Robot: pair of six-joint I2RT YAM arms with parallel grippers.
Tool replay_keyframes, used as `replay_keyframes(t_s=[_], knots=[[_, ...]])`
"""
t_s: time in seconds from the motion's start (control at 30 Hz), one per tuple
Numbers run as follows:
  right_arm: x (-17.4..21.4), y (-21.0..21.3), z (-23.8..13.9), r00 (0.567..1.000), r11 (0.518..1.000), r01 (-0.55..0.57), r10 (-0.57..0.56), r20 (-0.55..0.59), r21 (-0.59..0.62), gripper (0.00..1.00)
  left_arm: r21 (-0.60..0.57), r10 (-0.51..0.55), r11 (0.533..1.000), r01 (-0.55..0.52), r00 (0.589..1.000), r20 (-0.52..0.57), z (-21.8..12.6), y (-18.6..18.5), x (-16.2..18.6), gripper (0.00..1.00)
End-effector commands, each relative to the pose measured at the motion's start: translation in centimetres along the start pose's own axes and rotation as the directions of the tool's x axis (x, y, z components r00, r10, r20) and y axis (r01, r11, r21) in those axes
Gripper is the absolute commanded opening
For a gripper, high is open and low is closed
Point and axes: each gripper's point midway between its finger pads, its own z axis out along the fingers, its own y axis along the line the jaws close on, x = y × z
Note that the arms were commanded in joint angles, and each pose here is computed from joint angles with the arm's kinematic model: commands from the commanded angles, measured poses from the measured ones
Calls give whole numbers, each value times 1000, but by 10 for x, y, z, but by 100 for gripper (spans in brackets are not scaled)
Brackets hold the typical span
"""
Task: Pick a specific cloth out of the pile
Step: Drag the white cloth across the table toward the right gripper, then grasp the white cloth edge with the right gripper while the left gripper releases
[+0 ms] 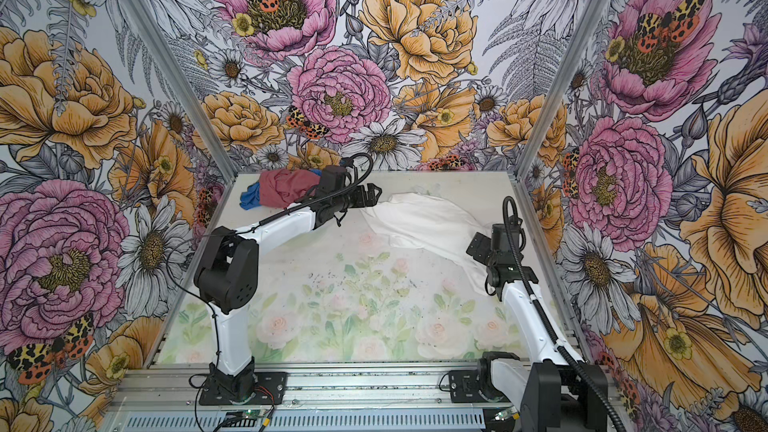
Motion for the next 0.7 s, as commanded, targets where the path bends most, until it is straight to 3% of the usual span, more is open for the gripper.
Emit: replay_keyframes(t_s=[0.0,0.13,0.3,0.5,0.67], knots=[[-13,-12,10,996,996,-84,82,-44,-30,91,137,231,962,-234,972,37,-64,-70,-10,99],[-23,-30,23,989,990,-136,133,-70,-31,89,297,425,875,-384,901,-89,-98,-121,59,99],[-16,-50,43,975,981,-189,182,-129,-39,76,339,481,839,-425,871,-101,-119,-156,107,99],[-19,-50,60,962,960,-248,229,-145,-128,58,370,499,813,-450,865,-43,-125,-186,110,99],[-21,-46,65,961,954,-254,231,-151,-159,59,330,500,823,-462,865,-38,-116,-184,104,99]])
